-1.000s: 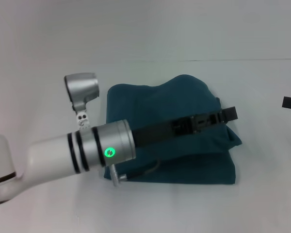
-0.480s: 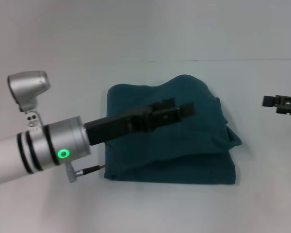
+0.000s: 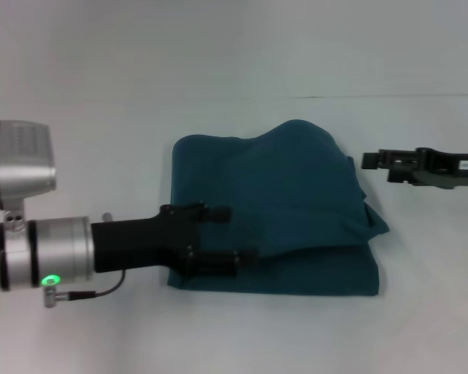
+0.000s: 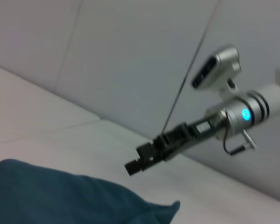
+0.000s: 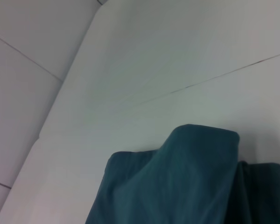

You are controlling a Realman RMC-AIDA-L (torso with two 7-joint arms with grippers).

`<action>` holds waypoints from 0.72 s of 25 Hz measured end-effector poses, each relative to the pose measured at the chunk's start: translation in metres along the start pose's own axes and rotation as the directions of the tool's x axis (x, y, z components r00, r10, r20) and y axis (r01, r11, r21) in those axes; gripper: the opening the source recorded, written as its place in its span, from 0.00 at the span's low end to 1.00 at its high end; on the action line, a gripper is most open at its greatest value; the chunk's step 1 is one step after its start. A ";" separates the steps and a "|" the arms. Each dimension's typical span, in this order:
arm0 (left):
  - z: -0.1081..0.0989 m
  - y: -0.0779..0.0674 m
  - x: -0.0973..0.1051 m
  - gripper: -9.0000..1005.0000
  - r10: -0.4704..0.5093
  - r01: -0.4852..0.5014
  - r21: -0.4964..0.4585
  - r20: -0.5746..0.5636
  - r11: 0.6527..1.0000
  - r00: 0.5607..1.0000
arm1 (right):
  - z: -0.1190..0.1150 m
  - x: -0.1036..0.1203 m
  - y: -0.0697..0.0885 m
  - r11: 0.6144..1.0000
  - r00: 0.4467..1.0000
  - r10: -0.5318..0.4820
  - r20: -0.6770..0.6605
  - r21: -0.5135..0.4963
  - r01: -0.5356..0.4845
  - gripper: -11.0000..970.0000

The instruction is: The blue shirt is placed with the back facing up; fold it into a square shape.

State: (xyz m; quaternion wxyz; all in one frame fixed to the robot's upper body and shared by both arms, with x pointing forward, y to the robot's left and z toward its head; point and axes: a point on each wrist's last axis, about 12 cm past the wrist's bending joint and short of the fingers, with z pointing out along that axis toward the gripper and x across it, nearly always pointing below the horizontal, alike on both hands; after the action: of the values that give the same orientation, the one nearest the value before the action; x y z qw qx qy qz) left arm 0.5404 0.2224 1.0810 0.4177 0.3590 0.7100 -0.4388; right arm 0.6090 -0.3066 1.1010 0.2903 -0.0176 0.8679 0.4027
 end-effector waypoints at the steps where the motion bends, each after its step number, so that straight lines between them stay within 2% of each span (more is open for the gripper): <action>1: -0.003 0.000 0.000 0.94 0.015 -0.015 0.000 -0.007 1.000 1.000 | 0.004 0.000 0.001 1.000 1.000 0.005 0.001 0.000 -0.005 0.95; 8: -0.015 -0.003 0.002 0.95 0.072 -0.071 0.016 -0.027 0.997 0.997 | 0.029 0.001 0.012 1.000 1.000 0.006 -0.009 0.007 -0.006 0.95; 18: -0.015 -0.002 0.003 0.95 0.074 -0.074 0.007 -0.037 0.997 0.997 | 0.036 0.001 0.015 0.999 0.999 0.017 -0.030 0.030 -0.016 0.94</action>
State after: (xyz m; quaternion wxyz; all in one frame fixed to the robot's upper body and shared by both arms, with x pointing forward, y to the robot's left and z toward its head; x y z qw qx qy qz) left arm 0.5336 0.2360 1.0827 0.4192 0.3944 0.7027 -0.4183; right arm 0.6220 -0.2713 1.0927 0.2742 -0.0119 0.8782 0.3916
